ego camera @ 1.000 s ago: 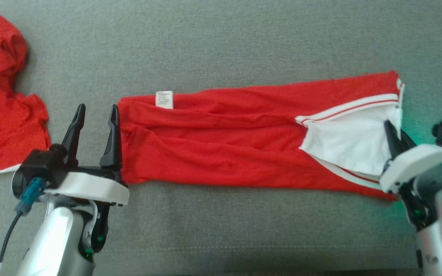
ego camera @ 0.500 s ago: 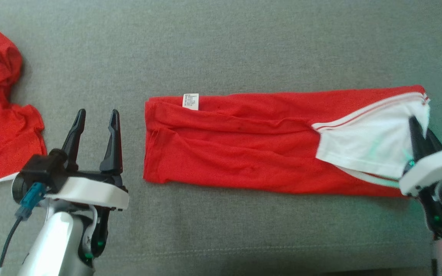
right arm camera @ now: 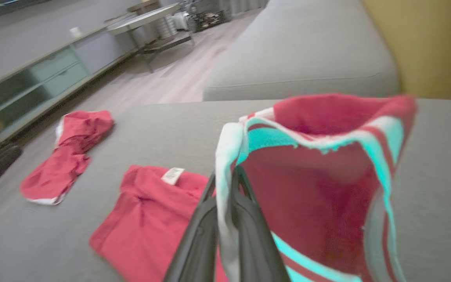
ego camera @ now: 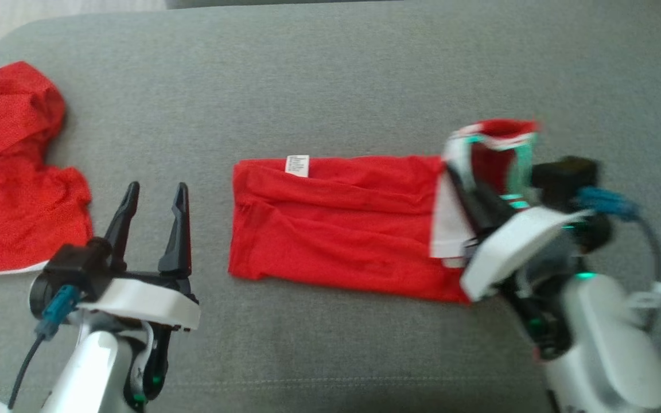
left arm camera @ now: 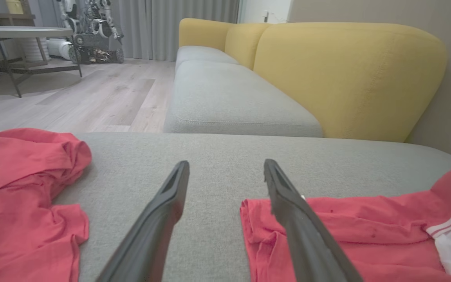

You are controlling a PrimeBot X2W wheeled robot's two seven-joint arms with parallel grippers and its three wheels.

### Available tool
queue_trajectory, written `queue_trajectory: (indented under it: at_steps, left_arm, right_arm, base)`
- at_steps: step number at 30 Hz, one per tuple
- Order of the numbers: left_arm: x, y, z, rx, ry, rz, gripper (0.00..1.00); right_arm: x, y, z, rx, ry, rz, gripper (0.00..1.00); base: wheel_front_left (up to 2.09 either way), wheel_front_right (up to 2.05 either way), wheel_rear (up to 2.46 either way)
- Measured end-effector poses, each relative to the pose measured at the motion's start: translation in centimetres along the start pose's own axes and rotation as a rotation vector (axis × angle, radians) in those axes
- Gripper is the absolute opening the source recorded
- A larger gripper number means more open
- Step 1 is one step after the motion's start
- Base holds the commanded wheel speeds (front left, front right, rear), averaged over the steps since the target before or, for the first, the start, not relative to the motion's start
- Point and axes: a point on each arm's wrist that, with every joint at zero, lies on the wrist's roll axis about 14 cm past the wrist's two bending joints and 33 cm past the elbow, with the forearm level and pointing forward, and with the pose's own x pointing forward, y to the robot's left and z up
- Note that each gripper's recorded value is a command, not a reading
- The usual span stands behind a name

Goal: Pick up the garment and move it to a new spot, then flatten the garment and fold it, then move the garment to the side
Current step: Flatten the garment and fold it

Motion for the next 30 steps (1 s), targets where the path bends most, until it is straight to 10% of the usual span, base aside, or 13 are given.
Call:
queue_trajectory:
  at_steps: [20,22,23,30]
  left_arm:
    - [-2.2,3.1,-1.4,-0.021,0.05,0.115,1.0]
    - [-2.0,3.3,-1.6,-0.022,0.053,0.122,1.0]
    - [-1.9,3.4,-1.6,-0.023,0.049,0.126,1.0]
    - [-1.3,3.0,-2.4,-0.03,0.068,0.109,1.0]
  right_arm:
    - [8.5,11.1,-5.5,0.072,0.123,0.381,0.0]
    - [9.1,11.1,-6.0,0.079,0.128,0.386,0.49]
    - [9.3,11.1,-6.3,0.079,0.133,0.388,1.0]
    - [9.3,12.5,-5.0,0.041,0.057,0.446,1.0]
  base:
    - [0.0,0.0,0.0]
    - [0.0,0.0,0.0]
    - [0.0,0.0,0.0]
    - [0.0,0.0,0.0]
